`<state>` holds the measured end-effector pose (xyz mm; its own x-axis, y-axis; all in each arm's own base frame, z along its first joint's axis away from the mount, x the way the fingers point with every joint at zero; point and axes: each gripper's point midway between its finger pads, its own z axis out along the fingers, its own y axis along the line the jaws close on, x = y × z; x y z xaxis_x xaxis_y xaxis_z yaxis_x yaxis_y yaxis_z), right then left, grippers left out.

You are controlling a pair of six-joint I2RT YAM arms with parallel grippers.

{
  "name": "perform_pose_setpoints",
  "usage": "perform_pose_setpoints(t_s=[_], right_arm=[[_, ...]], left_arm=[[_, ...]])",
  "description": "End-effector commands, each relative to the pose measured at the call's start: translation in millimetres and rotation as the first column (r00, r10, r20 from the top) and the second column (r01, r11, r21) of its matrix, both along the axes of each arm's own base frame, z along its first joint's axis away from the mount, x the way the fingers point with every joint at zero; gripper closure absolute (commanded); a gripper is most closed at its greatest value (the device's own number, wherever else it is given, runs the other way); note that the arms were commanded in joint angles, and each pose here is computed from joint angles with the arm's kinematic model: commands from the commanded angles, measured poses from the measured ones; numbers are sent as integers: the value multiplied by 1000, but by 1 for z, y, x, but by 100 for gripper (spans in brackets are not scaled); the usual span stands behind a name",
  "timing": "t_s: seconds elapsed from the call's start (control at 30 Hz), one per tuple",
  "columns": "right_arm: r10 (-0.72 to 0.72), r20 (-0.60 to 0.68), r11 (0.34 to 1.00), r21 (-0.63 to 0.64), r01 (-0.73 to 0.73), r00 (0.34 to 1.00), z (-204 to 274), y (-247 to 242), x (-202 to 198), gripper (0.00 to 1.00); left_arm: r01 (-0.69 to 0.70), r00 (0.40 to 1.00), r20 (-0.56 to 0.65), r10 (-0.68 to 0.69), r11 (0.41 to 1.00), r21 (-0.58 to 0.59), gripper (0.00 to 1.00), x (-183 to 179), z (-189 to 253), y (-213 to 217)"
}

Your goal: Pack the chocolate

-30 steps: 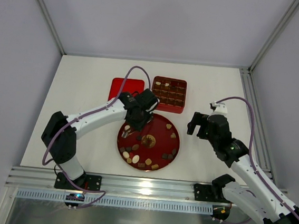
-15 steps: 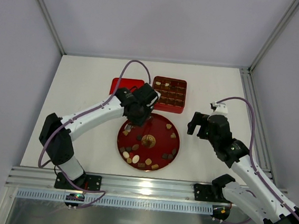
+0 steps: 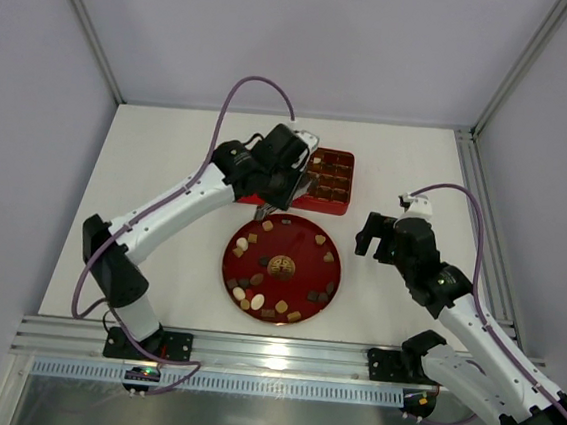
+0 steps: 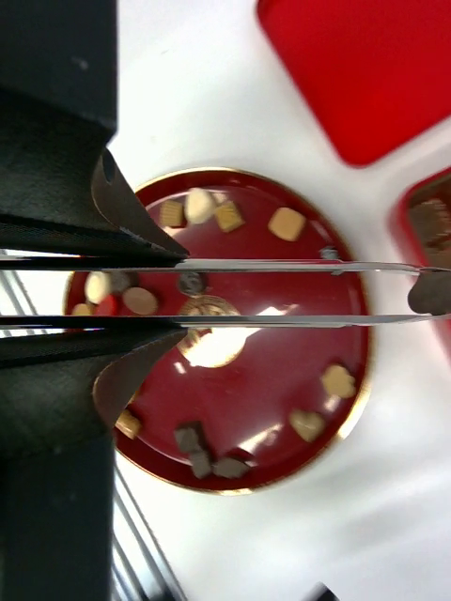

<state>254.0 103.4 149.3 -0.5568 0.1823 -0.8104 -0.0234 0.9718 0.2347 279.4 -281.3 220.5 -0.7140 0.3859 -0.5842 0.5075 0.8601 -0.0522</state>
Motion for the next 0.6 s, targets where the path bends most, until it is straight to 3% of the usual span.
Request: perform_pose_setpoints(t_s=[0.0, 0.33, 0.57], right_arm=[[-17, 59, 1000, 16, 16, 998, 21, -1, 8, 0], [-52, 94, 999, -8, 53, 994, 46, -11, 11, 0], [-75, 139, 997, -17, 78, 987, 73, -21, 8, 0]], left_arm=[[-20, 993, 115, 29, 997, -78, 75, 35, 31, -28], [-23, 965, 260, 43, 996, -81, 76, 123, 22, -94], [-15, 959, 280, 32, 998, -63, 75, 147, -9, -117]])
